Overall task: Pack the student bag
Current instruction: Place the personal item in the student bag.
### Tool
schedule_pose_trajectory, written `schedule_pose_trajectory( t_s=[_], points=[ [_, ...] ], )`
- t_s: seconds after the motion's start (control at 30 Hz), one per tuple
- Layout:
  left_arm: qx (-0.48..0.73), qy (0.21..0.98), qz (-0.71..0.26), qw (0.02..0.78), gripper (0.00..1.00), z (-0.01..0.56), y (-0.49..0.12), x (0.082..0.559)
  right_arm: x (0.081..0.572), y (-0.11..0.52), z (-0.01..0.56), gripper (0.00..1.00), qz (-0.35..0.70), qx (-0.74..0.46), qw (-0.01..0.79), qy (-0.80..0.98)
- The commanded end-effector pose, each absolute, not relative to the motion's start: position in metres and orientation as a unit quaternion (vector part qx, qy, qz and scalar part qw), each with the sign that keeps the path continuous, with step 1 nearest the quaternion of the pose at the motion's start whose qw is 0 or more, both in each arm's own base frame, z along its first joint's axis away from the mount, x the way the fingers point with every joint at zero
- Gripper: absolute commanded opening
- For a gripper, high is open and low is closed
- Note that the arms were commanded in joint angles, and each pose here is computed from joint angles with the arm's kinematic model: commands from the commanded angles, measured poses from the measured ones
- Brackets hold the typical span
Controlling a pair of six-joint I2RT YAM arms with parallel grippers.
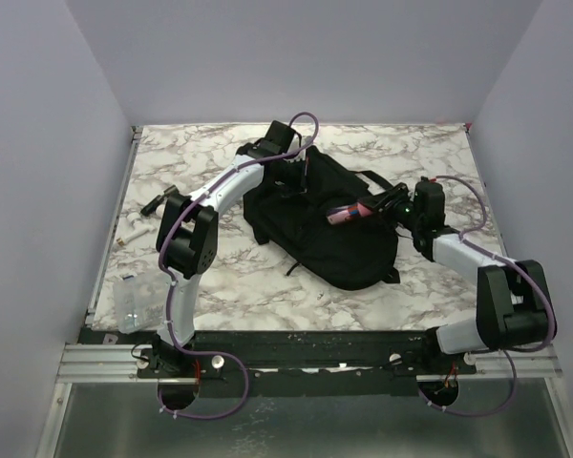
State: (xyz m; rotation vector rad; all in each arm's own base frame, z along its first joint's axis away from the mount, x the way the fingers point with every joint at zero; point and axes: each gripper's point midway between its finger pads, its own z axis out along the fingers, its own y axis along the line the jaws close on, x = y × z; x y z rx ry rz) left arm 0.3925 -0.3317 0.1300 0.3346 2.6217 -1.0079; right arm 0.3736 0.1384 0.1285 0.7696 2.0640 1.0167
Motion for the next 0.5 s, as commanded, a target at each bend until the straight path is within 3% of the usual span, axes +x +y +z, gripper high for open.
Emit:
schedule_pose_trajectory(
  t_s=[0.0, 0.2, 0.47],
  points=[
    [0.128, 0.893, -0.408, 0.145, 0.00, 0.169, -0.342, 0.376, 0.397, 0.158, 0.168, 0.01, 0.498, 0.309, 0.369, 0.721],
    [0.137, 0.879, -0.431, 0.152, 0.00, 0.182, -0.349, 0.371, 0.407, 0.170, 0.153, 0.01, 0.515, 0.347, 0.357, 0.698],
    [0.134, 0.873, -0.450, 0.133, 0.00, 0.180, -0.356, 0.367, 0.389, 0.261, 0.136, 0.01, 0.570, 0.361, 0.255, 0.692]
  ],
)
